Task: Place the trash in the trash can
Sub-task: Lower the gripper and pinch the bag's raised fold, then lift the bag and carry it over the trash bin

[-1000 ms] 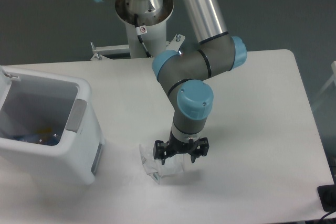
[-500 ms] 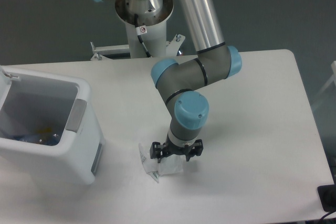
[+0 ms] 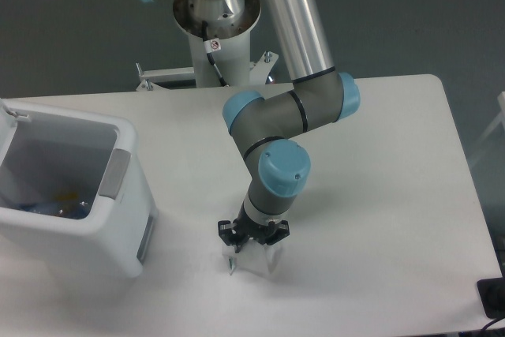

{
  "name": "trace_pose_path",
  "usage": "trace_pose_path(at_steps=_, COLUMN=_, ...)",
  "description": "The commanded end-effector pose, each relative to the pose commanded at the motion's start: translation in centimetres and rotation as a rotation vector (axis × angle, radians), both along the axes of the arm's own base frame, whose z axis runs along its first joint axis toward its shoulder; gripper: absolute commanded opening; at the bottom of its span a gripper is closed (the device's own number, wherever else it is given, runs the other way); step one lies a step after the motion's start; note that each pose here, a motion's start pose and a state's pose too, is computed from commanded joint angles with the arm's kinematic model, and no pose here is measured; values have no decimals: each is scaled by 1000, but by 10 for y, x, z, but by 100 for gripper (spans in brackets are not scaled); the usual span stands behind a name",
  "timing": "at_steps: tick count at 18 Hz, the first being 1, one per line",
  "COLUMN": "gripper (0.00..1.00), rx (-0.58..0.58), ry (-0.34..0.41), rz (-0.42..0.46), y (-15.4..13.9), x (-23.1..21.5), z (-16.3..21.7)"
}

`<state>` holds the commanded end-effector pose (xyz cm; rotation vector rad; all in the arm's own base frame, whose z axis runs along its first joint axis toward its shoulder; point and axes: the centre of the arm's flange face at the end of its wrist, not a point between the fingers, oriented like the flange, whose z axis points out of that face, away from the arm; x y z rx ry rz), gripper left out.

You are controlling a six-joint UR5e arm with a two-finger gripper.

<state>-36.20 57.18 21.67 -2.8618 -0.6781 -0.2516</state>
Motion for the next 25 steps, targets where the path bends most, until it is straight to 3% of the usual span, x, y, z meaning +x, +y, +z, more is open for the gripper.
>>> trace_pose_path(at_steps=5, gripper=0, rx=70, ry=28, rz=-6, y=11, x=-2, z=40)
trace_pose_path(at_steps=10, gripper=0, rx=234, ry=32, rz=-10, y=10, x=14, z=123)
trace_pose_path(at_steps=14, gripper=0, rx=424, ry=19, rz=-20, y=-5, x=45, z=218)
trace_pose_path(at_steps=19, gripper=0, rx=538, ry=5, rz=-50, y=-14, x=70, z=271)
trace_pose_path(at_steps=25, gripper=0, rx=636, ry=0, rz=-96, y=-27, x=137, z=337)
